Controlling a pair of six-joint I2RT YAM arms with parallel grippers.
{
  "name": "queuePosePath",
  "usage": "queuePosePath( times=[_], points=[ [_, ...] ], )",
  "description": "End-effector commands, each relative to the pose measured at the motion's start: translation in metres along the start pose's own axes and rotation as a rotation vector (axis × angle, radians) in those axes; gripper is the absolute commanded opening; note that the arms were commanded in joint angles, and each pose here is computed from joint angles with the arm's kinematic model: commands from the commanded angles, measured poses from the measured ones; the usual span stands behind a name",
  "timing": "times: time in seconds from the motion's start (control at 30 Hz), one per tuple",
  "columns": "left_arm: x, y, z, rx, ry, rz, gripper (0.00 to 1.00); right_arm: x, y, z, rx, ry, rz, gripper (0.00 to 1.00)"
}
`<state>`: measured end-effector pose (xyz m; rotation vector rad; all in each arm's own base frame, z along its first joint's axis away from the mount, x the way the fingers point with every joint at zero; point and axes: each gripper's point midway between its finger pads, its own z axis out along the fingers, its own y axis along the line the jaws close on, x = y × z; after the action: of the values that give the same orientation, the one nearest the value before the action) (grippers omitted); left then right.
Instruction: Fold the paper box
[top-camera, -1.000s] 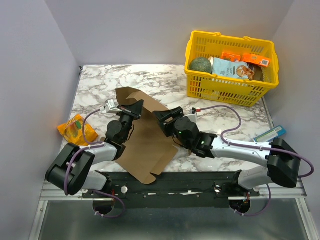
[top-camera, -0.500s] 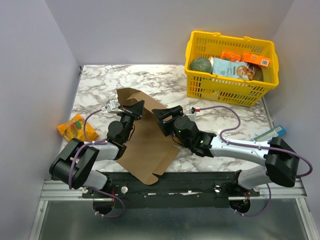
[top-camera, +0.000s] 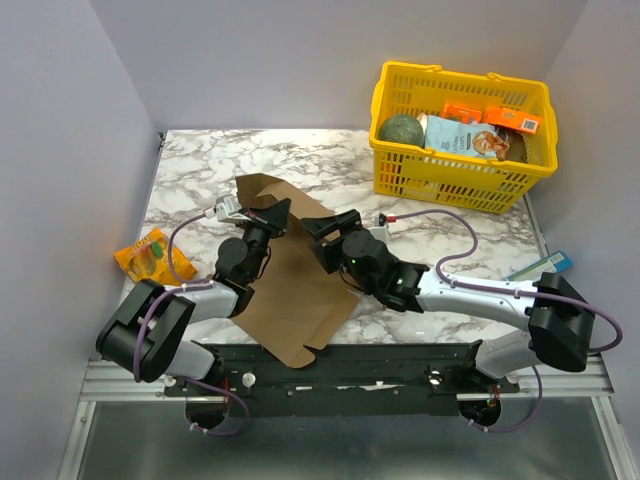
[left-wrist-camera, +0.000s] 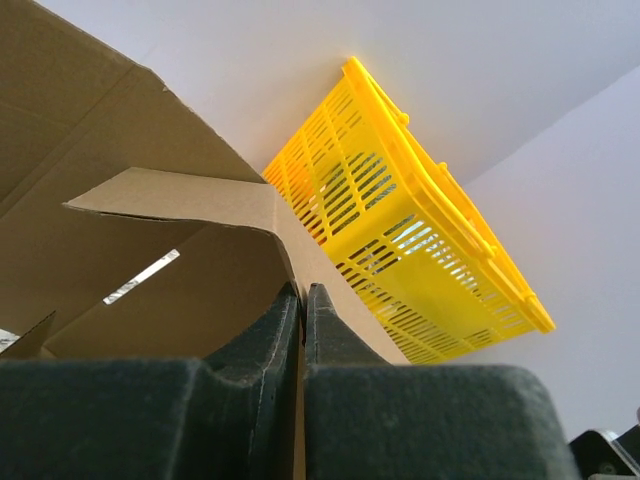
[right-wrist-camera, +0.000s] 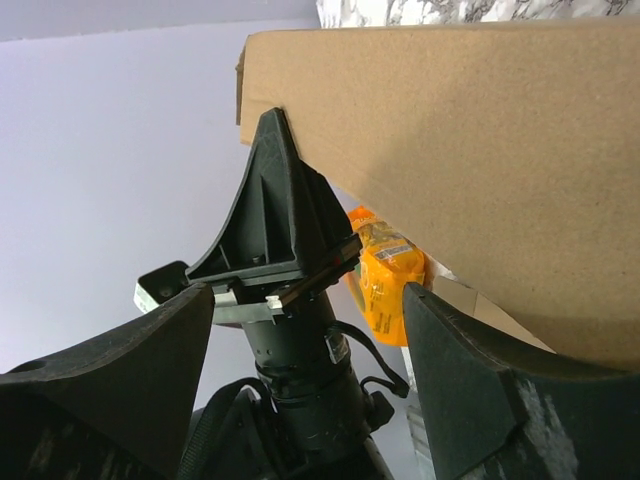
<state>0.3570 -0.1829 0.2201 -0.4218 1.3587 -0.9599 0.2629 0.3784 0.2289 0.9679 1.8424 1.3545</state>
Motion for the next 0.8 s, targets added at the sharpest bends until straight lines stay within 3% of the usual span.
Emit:
queuePosePath(
  times=[0.0, 0.13, 0.17, 0.27, 0.53, 0.6, 0.77],
  points=[
    [-0.009, -0.011, -0.001, 0.041, -0.028, 0.077, 0.15, -0.012, -0.026, 0.006, 0.097, -0.088, -0.052, 0.85],
    [-0.003, -0.014, -0.006, 0.072, 0.002, 0.101, 0.29, -0.027, -0.029, 0.005, 0.119, -0.165, -0.066, 0.85],
    [-0.001, -0.015, -0.006, 0.081, 0.012, 0.103, 0.38, -0.028, -0.032, 0.006, 0.128, -0.167, -0.071, 0.85],
    [0.006, -0.02, -0.01, 0.123, 0.049, 0.132, 0.5, -0.029, -0.036, 0.006, 0.144, -0.173, -0.069, 0.85],
    [0.013, -0.008, -0.022, 0.107, 0.115, 0.21, 0.68, -0.042, -0.047, 0.006, 0.16, -0.208, -0.047, 0.85],
    [0.014, 0.0, -0.025, 0.081, 0.133, 0.218, 0.78, -0.047, -0.045, 0.002, 0.156, -0.226, -0.068, 0.85],
    [-0.004, 0.003, -0.035, 0.043, 0.129, 0.298, 0.84, -0.081, -0.049, -0.01, 0.178, -0.356, -0.126, 0.84]
  ],
)
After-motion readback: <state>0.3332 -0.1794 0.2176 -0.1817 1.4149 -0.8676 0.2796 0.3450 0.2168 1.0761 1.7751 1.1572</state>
